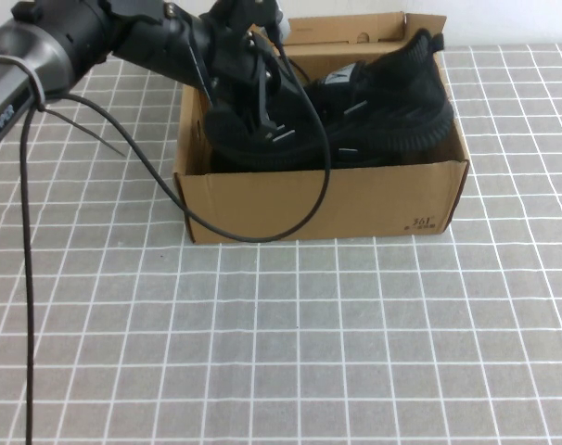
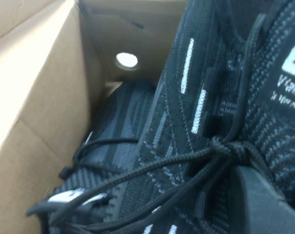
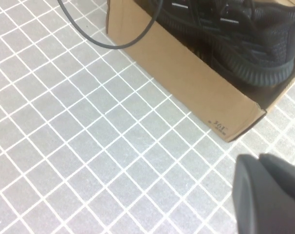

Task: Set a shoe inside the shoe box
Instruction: Place the shoe in the shoe box

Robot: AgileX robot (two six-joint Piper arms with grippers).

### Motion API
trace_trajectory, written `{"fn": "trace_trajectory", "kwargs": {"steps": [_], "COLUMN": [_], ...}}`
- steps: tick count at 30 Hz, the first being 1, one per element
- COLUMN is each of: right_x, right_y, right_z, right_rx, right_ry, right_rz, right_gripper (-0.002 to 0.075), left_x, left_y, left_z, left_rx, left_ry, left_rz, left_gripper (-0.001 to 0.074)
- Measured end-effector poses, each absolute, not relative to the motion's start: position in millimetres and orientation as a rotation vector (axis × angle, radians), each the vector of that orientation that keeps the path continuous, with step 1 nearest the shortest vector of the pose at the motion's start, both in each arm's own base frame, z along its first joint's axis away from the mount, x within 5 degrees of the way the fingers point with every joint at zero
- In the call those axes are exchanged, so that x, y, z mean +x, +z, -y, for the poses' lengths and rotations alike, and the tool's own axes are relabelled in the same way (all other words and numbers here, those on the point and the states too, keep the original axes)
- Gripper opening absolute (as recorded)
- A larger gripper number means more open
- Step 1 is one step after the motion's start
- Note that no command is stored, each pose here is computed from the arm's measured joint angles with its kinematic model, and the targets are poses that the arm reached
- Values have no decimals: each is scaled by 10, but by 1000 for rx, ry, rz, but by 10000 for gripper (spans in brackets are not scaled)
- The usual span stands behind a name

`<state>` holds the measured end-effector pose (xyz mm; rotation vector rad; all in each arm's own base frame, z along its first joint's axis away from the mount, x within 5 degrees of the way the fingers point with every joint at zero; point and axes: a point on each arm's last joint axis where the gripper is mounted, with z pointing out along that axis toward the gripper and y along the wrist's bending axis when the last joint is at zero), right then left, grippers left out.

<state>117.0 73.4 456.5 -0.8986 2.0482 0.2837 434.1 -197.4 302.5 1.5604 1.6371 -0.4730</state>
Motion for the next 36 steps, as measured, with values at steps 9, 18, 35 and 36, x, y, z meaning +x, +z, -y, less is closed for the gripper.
{"fn": "trace_trajectory", "kwargs": {"steps": [9,18,35,36], "right_x": [1139,1141,1205,1211], "right_y": [4522,4524,4406,4393], "right_z": [-719,-718,-744,-746], "right_rx": [-897,-895,-886,-885], "right_ry": [284,282,283,283], "right_rz": [-2050,-2049,-2059,-2061], "right_gripper": [-16,-16,-16,-16], "left_x": [4288,4311,4378,4365], "left_y": [2980,2926,2892,2886], "left_z": [2097,2053,2053,2053], "left_rx": [1619,1601,1577,1595], "left_ry": [-467,-434,-383,-391], "left_rz": [-1619,-1724,-1713,-1709], "left_gripper": [29,27,27,27]}}
